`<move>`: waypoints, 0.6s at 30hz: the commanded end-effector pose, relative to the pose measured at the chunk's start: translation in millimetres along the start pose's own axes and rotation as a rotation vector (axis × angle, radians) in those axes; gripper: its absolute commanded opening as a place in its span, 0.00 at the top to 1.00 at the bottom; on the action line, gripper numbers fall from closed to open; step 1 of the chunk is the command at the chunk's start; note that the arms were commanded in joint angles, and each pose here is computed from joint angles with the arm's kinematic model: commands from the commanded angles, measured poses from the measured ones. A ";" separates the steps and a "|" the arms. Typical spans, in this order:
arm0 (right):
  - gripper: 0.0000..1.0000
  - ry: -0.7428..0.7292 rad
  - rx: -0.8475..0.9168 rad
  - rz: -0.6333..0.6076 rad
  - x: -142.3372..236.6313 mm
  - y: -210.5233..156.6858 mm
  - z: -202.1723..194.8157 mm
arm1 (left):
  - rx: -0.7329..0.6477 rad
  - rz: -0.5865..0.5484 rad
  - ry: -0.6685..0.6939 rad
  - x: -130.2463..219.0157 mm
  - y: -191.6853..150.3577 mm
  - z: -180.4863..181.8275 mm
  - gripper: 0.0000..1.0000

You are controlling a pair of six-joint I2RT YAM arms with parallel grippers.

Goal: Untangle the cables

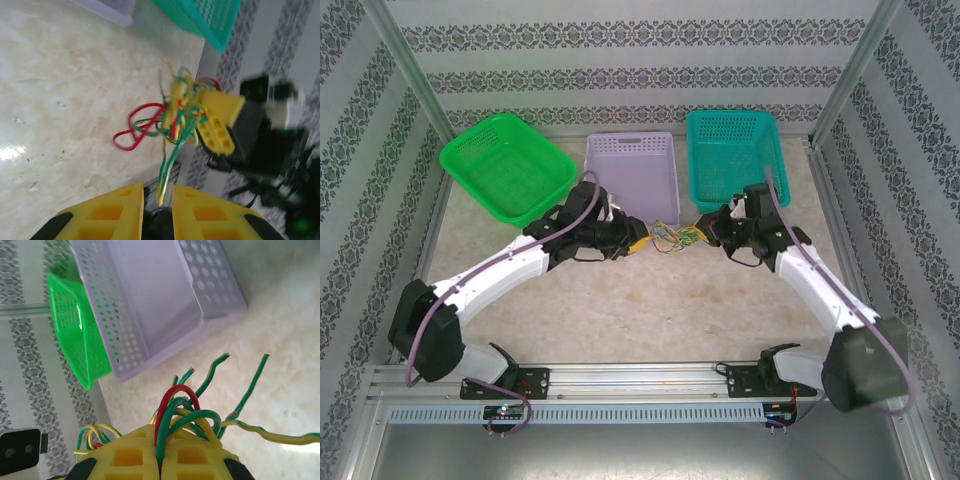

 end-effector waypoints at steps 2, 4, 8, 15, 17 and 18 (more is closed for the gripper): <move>1.00 -0.004 -0.123 0.201 9.1 -20.5 9.7 | -0.337 0.127 -0.021 1.0 -14.8 -6.7 0.76; 1.00 -0.012 -0.151 0.216 8.9 -20.1 8.4 | -0.378 0.138 -0.014 -0.2 -15.4 -4.7 0.72; 1.00 -0.029 -0.192 0.246 6.3 -19.8 4.7 | -0.439 0.119 0.063 -2.0 -10.2 9.3 0.69; 1.00 -0.034 -0.232 0.253 6.8 -18.1 0.4 | -0.500 0.063 0.113 -2.5 -0.2 14.2 0.55; 1.00 -0.034 -0.241 0.242 8.3 -14.7 -2.0 | -0.506 0.031 0.114 1.4 1.6 15.2 0.55; 1.00 -0.036 -0.247 0.238 8.5 -13.3 -3.8 | -0.508 0.018 0.113 3.9 1.2 15.5 0.55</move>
Point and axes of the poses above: each hand's point on the last joint's axis, 136 mm out from that joint toward the fingers, its own x axis back along the fingers, its own z axis along the line the jaws close on, y = z × x, the point moved 3 cm from there along x, back along the fingers, and after that the axes turned 8 degrees about x, right-handed, at the moved point
